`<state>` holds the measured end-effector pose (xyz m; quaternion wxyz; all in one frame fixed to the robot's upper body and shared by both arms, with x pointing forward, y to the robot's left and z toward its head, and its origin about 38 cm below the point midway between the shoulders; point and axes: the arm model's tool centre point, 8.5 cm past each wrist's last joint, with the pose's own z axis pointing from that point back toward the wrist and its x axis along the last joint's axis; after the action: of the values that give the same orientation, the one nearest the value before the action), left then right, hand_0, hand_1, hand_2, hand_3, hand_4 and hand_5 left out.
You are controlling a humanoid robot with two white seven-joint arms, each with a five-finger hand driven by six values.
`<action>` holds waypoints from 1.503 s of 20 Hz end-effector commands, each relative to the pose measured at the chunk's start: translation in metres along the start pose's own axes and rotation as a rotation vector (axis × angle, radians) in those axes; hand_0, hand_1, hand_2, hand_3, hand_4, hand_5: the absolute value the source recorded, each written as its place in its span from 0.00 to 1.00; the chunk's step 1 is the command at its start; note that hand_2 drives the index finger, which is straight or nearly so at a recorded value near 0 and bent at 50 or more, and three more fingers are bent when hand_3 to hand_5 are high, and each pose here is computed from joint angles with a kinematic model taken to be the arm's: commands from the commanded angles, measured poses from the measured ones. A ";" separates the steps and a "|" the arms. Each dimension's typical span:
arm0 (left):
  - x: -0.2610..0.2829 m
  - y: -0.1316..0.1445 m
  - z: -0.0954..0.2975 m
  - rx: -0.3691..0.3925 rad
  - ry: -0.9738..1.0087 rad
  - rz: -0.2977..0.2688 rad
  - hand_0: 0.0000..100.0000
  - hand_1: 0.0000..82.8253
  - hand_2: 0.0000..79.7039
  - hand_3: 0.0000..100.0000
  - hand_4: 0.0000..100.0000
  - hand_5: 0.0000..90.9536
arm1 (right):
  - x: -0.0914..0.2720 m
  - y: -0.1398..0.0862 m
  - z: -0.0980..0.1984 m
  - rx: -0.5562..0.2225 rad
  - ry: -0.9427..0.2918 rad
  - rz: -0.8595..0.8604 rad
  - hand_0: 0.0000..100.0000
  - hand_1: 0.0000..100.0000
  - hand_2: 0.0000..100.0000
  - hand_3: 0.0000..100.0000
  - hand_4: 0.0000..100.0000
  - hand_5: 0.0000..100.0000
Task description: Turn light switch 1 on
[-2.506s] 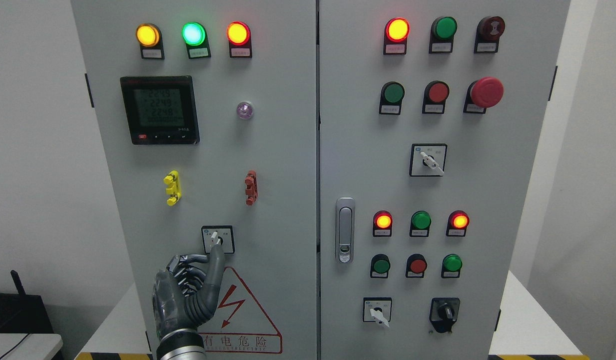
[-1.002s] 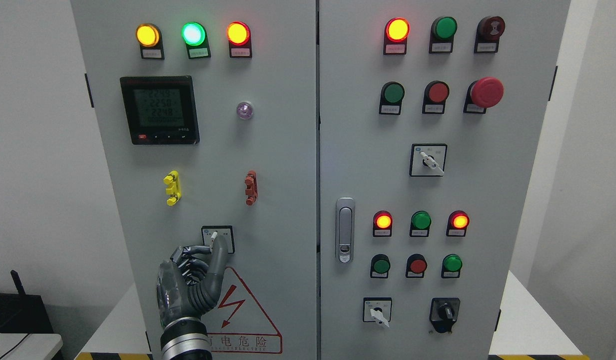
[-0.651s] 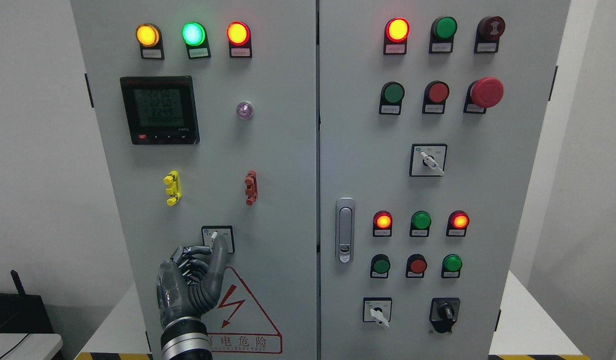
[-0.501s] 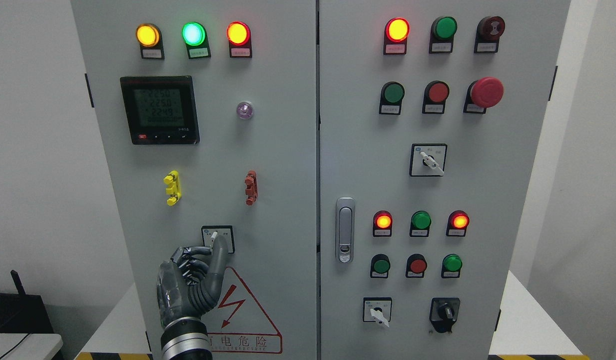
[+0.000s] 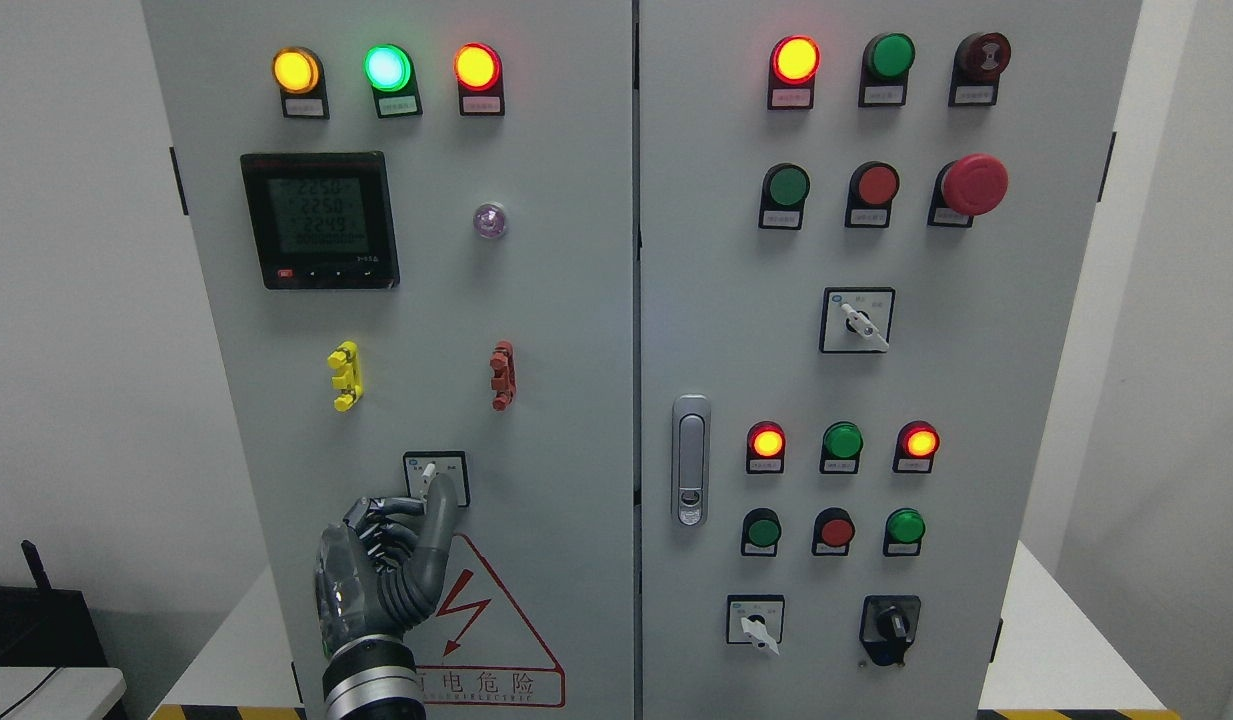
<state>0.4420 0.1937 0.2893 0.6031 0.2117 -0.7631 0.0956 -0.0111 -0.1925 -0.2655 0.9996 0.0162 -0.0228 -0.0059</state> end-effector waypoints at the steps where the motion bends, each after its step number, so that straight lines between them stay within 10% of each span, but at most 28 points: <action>1: 0.004 -0.001 -0.002 -0.001 -0.007 0.003 0.11 0.50 0.68 0.88 0.91 0.94 | 0.000 0.001 0.000 0.003 0.001 -0.006 0.12 0.39 0.00 0.00 0.00 0.00; 30: 0.007 -0.002 -0.005 0.010 0.006 -0.008 0.15 0.48 0.70 0.90 0.92 0.94 | 0.000 0.001 0.000 0.003 0.001 -0.006 0.12 0.39 0.00 0.00 0.00 0.00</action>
<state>0.4456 0.1930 0.2962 0.6046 0.2162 -0.7604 0.0976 -0.0111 -0.1926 -0.2655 0.9996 0.0162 -0.0228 -0.0059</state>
